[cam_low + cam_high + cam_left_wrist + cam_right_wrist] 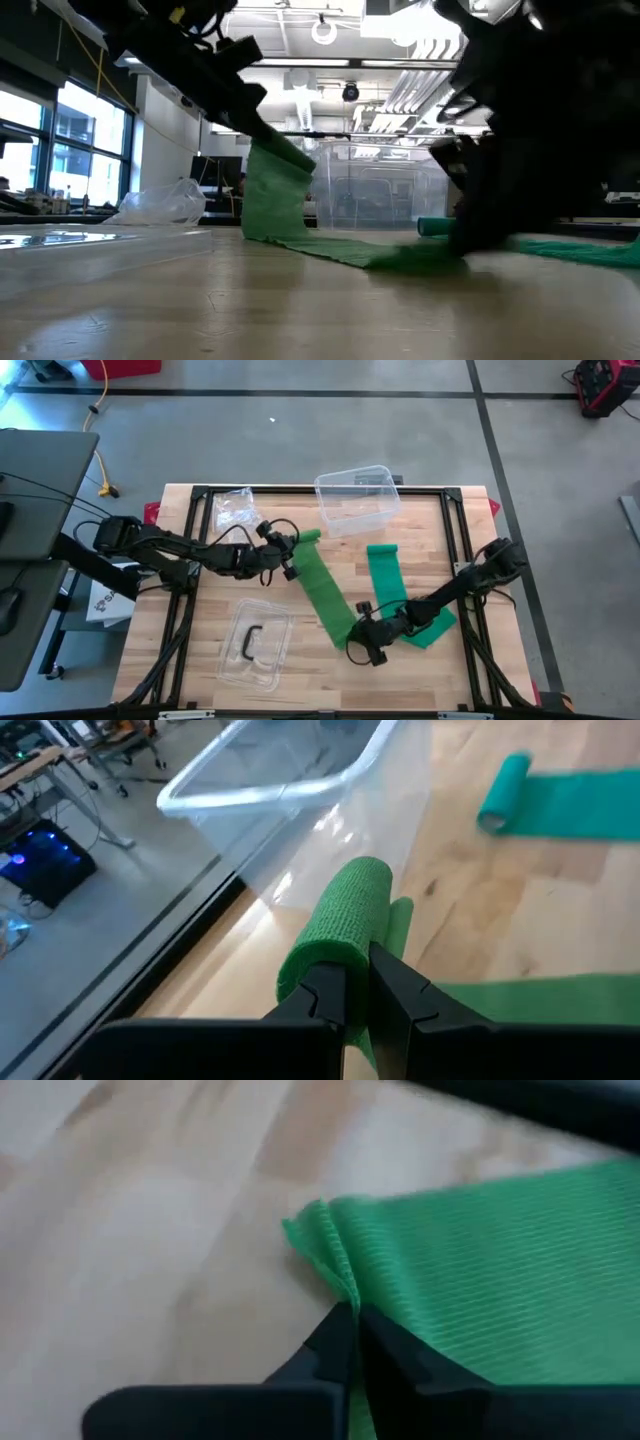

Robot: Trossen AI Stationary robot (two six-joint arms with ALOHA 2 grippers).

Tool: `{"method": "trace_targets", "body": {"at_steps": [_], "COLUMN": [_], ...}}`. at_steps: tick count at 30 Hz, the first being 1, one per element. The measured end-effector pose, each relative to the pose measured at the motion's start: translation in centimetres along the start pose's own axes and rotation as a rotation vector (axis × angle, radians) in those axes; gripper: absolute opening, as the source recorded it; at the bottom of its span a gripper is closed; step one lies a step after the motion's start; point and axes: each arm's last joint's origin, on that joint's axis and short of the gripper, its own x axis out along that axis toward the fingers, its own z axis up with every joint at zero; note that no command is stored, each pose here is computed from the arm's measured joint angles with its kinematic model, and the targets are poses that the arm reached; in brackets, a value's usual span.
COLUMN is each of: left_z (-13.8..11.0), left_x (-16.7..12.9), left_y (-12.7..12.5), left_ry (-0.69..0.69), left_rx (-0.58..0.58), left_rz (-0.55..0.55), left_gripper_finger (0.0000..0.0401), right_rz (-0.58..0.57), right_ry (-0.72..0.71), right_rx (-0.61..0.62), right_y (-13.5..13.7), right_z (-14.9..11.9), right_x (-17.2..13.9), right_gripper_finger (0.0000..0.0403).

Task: Roll bandage
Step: Roll the green bandage

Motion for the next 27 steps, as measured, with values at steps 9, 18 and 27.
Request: {"method": "trace_targets", "body": {"at_steps": [9,18,27], "left_z": [-0.9,-1.2,-1.3], "left_x": [1.8,0.2,-2.1], "left_y": [0.8,-3.2,-5.9], "left_ry": [0.076,0.023,0.007], "left_rx": [0.005,0.009,-0.034], "left_rz": [-0.019,-0.212,-0.454], "left_gripper_finger": [0.0014,0.0014,0.0014], "right_rz": [-0.148,-0.345,-0.535], "right_ry": [-0.421,-0.627,-0.626], "right_rx": [-0.027,-0.110,-0.178], "right_y": [-3.9,-1.6,-2.2], "right_z": [7.5,13.7,19.8], "right_x": [-9.9,-21.7,-28.0], "right_gripper_finger": [0.0001,0.0000,0.0000]}}
